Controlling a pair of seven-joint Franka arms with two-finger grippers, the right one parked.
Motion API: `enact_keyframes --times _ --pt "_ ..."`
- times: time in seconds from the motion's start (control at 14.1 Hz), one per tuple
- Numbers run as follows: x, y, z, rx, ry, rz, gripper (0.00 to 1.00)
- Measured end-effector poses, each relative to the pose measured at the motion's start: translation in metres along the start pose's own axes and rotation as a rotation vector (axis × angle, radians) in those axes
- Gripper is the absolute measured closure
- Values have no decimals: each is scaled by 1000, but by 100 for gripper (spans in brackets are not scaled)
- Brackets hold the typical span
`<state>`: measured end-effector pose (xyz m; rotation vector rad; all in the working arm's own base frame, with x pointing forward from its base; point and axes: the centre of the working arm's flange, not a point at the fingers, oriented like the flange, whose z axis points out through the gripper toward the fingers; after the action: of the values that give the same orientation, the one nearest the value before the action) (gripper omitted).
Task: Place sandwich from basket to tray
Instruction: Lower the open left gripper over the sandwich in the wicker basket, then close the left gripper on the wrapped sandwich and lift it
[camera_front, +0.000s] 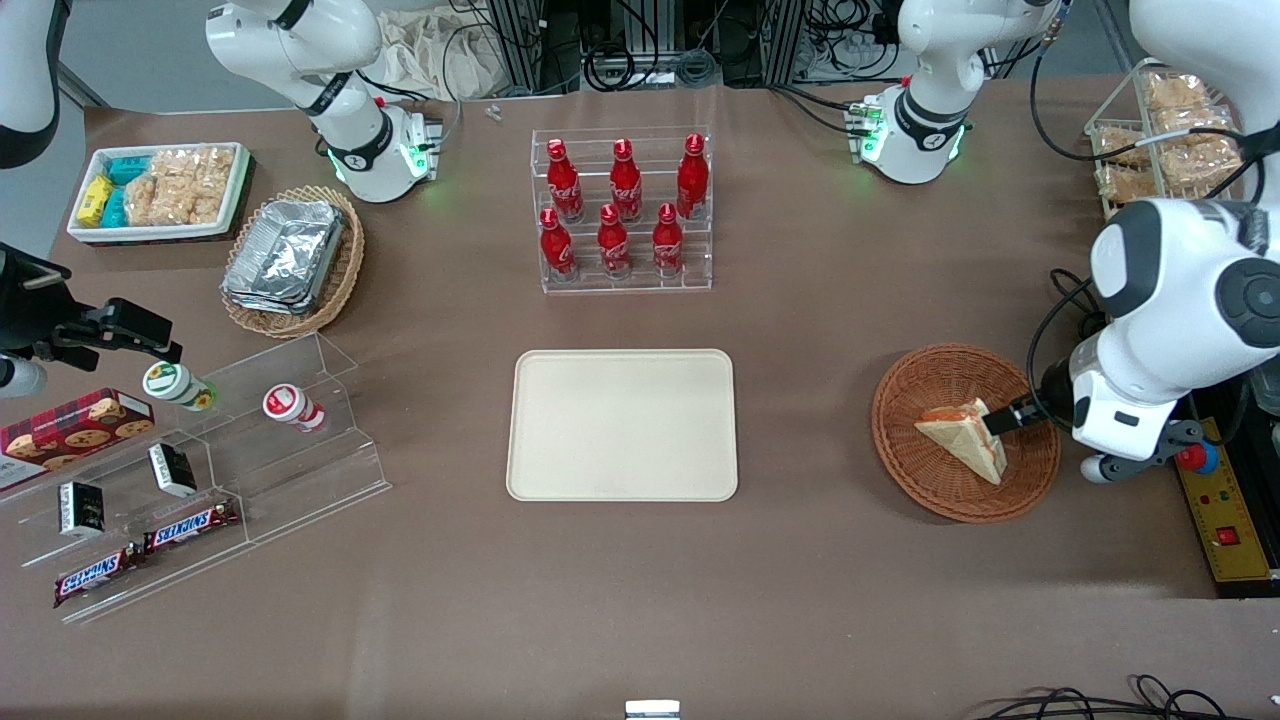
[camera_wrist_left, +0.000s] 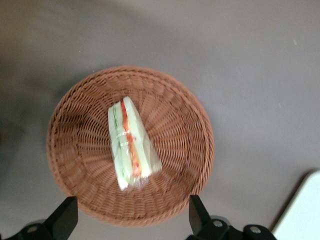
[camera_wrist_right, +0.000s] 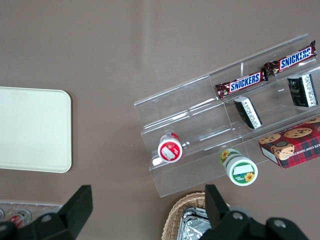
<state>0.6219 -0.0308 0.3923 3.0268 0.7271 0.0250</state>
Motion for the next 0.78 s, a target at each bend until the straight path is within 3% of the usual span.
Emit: enact_keyframes --times 0.35,0.78 --pt "3 0 68 10 -29 -256 0" --pt "3 -1 93 23 -49 -317 0"
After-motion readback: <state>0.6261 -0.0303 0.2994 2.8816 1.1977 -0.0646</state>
